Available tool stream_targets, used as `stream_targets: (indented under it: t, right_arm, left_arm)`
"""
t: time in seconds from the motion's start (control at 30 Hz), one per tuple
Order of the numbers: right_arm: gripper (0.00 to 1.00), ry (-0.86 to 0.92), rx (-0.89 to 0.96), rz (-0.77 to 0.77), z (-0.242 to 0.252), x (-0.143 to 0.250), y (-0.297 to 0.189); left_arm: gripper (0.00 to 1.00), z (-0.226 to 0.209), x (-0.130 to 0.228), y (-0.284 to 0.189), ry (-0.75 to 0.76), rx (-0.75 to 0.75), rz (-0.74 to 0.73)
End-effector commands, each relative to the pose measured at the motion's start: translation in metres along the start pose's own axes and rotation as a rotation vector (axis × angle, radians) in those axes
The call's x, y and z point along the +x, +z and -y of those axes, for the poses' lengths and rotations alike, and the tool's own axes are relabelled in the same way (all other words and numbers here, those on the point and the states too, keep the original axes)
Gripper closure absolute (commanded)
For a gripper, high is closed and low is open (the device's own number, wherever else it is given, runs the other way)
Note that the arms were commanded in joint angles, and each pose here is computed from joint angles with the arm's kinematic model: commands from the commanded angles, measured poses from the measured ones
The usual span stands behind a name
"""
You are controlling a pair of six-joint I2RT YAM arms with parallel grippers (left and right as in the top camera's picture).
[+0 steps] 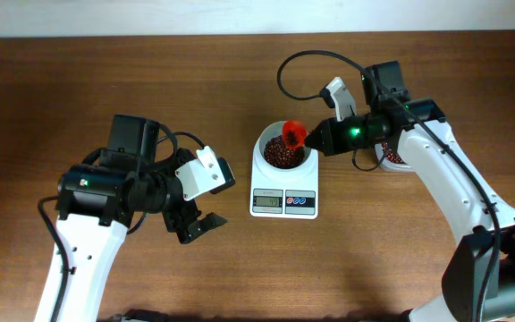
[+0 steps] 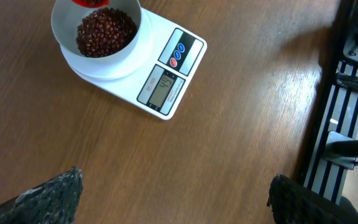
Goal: Scoop and weigh 50g on scale
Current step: 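Tilt the scoop over the bowl, shaking beans in gradually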
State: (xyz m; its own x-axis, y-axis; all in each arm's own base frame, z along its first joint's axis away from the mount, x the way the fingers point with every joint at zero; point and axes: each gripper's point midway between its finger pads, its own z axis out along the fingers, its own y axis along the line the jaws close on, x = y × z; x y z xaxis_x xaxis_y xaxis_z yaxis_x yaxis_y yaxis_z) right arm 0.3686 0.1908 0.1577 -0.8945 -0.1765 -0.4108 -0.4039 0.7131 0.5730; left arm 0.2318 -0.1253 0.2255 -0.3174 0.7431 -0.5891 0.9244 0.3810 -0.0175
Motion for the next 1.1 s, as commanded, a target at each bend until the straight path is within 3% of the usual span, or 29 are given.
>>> stream_targets:
  t: [0.0, 0.47, 0.53, 0.57, 0.6, 0.93, 1.07]
  right_arm:
    - [0.96, -0.044, -0.06, 0.024, -0.018, -0.007, -0.007]
    - [0.96, -0.044, -0.08, 0.023, -0.021, -0.006, -0.007]
    - [0.96, -0.145, -0.209, 0.045, -0.043, -0.01, -0.011]
    - [0.96, -0.037, -0.039, 0.018, -0.013, -0.005, -0.006]
    - [0.96, 0.001, 0.02, 0.004, -0.003, -0.001, -0.006]
    - [0.96, -0.004, -0.02, 0.011, -0.01, -0.003, -0.007]
    - [0.96, 0.062, -0.126, 0.1, 0.007, -0.019, -0.037]
  left_arm:
    - [0.01, 0.001, -0.002, 0.0, 0.006, 0.007, 0.015]
    - [0.01, 0.001, -0.002, 0.0, 0.006, 0.007, 0.015]
    - [0.01, 0.001, -0.002, 0.0, 0.006, 0.007, 0.015]
    - [0.01, 0.001, -0.002, 0.0, 0.006, 0.007, 0.015]
    - [0.01, 0.001, -0.002, 0.0, 0.006, 0.007, 0.015]
    - [0.01, 0.001, -0.002, 0.0, 0.006, 0.007, 0.015]
    - [0.01, 0.001, -0.002, 0.0, 0.006, 0.007, 0.015]
